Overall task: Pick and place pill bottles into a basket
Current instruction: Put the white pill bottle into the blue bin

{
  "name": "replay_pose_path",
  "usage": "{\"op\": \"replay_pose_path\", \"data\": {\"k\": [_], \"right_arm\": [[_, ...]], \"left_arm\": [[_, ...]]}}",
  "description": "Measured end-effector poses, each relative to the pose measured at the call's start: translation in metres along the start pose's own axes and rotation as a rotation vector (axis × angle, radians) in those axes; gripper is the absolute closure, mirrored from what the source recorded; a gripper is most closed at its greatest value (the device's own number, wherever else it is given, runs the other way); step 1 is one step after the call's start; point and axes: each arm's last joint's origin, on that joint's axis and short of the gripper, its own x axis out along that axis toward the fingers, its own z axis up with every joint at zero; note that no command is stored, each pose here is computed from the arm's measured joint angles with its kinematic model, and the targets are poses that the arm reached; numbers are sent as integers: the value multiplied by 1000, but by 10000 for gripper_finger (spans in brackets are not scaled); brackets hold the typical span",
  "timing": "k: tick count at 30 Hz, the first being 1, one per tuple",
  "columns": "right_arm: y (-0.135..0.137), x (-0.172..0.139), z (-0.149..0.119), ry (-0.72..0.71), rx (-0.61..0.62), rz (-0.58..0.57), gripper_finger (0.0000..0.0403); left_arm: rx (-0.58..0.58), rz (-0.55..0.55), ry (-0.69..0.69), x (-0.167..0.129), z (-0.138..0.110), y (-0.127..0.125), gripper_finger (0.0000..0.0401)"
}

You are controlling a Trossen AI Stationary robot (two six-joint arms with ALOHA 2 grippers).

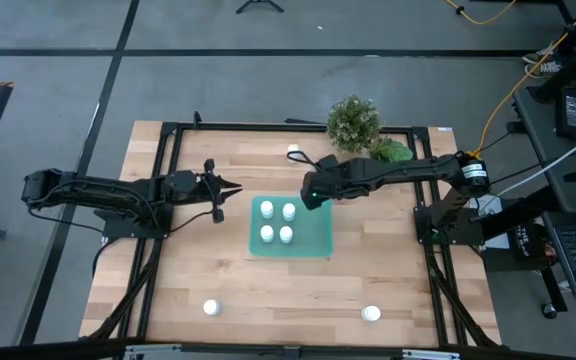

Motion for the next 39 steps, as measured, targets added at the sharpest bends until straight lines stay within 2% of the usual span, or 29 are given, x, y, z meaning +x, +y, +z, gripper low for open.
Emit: {"op": "replay_pose_path", "data": {"k": [3, 7, 13, 19, 39], "right_arm": [[-4, 0, -2, 13, 30, -37, 113], [-2, 0, -1, 3, 41, -21, 101], [0, 3, -1, -8, 106, -2, 100], [2, 26, -12, -2, 161, 29, 100], [-3, 68, -32, 11, 243, 17, 100]], "left_arm": [[-5, 0, 0, 0, 0, 0, 356], [-4, 0, 0, 0, 0, 0, 356], [-5, 0, 0, 0, 0, 0, 356], [-7, 0, 0, 0, 0, 0, 356], [-4, 0, 0, 0, 0, 0, 356]]}}
